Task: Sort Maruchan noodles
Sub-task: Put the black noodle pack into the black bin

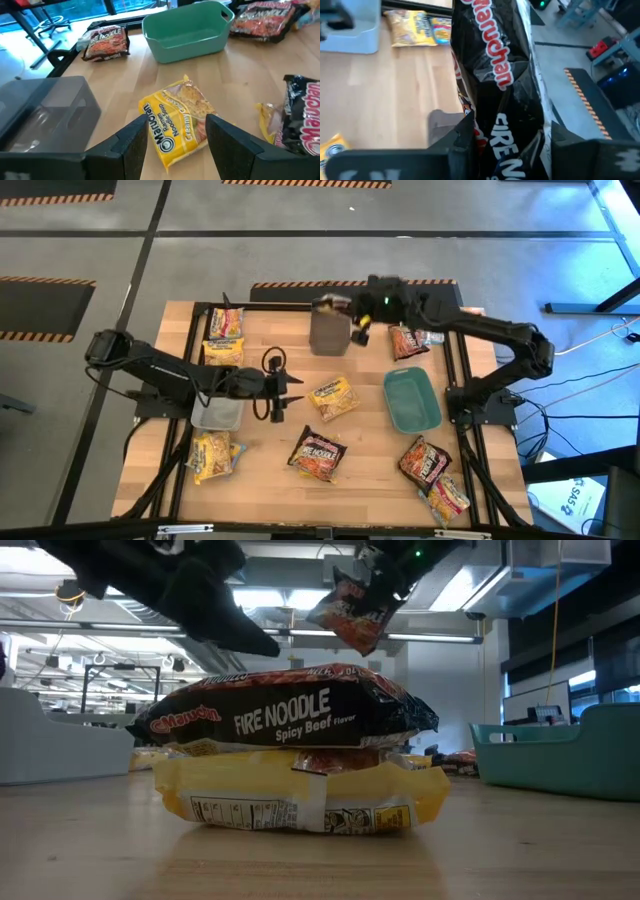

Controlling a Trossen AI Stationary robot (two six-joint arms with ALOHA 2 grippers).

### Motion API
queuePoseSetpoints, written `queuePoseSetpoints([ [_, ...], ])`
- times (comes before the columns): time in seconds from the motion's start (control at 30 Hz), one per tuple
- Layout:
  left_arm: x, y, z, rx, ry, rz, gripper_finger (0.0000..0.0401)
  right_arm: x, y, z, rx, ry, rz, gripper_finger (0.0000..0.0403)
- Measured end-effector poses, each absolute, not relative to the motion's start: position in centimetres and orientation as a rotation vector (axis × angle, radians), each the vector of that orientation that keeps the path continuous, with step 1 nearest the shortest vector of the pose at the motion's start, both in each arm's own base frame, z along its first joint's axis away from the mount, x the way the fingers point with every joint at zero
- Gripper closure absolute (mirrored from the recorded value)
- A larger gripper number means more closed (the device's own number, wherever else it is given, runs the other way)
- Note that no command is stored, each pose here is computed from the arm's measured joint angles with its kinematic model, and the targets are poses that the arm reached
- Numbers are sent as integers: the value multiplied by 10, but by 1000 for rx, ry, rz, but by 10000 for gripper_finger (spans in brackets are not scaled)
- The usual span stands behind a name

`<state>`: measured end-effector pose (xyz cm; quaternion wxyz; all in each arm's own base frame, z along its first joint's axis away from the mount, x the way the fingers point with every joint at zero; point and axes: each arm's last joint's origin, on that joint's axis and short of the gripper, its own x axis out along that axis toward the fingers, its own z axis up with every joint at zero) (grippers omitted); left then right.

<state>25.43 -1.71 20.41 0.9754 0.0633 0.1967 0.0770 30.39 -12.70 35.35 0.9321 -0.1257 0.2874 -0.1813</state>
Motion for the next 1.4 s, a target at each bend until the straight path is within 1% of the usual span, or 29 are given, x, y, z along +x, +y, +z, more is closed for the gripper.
queuePoseSetpoints([
  [0.17,253,-1,200,111,412,169,210,304,-162,363,-192,611,-358,298],
  [0.43,253,10,199,110,417,188,210,323,-211,358,-127,800,-332,298],
  [0.6,253,10,199,96,416,191,210,331,-235,338,-78,926,-296,298],
  [1.0,253,10,199,96,415,189,210,359,-265,280,-25,944,-205,297],
  [1.17,253,10,199,95,415,190,210,367,-272,261,-16,962,-201,297],
  [1.4,253,10,200,89,413,191,210,367,-281,241,1,1028,-227,297],
])
